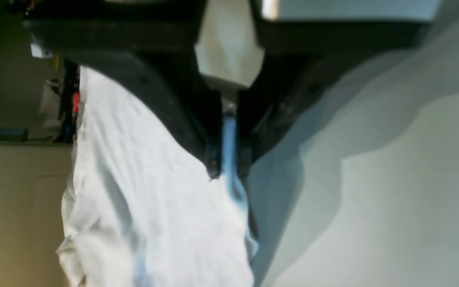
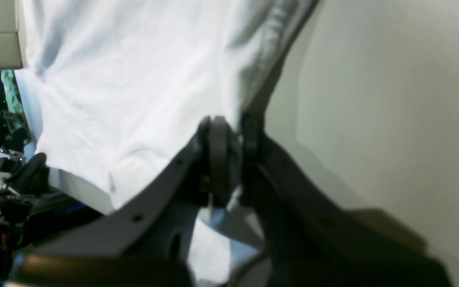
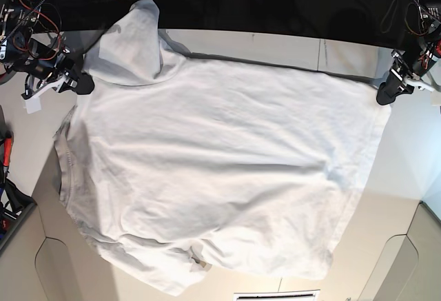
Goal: Layout the t-shirt on the table in an organized manner, then fold the t-shirt properly
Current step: 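Pinch the opposite shoulder with the right gripper and lift both corners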
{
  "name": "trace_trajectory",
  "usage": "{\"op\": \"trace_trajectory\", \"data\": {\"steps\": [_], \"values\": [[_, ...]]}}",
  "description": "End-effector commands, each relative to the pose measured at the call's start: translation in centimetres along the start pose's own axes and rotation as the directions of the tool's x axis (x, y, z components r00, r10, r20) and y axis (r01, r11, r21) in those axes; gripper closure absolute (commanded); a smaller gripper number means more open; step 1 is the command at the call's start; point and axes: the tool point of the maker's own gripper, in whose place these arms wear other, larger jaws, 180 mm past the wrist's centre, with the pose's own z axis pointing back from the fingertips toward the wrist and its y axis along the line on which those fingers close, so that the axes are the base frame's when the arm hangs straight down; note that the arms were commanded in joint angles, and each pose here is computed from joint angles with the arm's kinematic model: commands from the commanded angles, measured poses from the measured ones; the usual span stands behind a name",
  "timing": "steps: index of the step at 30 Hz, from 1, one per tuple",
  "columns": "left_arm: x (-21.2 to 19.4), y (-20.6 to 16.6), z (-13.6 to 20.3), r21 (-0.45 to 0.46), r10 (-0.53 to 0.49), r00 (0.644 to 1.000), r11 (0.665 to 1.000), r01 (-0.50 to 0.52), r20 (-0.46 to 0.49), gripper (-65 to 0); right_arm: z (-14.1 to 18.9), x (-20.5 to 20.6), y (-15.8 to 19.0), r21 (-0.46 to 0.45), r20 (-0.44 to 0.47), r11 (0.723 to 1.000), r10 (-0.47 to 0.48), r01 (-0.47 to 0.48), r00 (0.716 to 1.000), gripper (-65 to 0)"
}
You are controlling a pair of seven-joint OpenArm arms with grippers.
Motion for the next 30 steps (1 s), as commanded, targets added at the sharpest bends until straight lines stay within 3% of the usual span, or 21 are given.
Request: {"op": "trace_trajectory", "data": {"steps": [1, 13, 22, 30], "values": [[2.1, -0.3, 1.0, -0.020, -0.014, 0.998, 1.000, 0.015, 0.061, 0.0, 0.5, 1.3, 0.5, 0.016, 0.030, 0.999, 0.029, -0.030, 0.999, 0.0], [2.0, 2.7, 7.7, -0.029, 0.147, 0.976, 0.989, -0.144, 0.160, 0.0, 1.2, -0.9, 0.7, 0.053, -0.019, 0.998, 0.019, -0.018, 1.000, 0.0], [0.3, 2.2, 7.8, -0.043, 0.157, 0.985, 0.987, -0.154, 0.065, 0.0, 3.6, -2.8, 0.9, 0.017, -0.028, 0.996, 0.093, -0.093, 0.995, 0.0], [0.0, 2.2, 7.8, -0.043, 0.156, 0.987, 0.987, -0.154, 0.050, 0.0, 4.0, -2.3, 1.6, 0.018, -0.017, 0.992, 0.126, -0.126, 0.992, 0.0]]}}
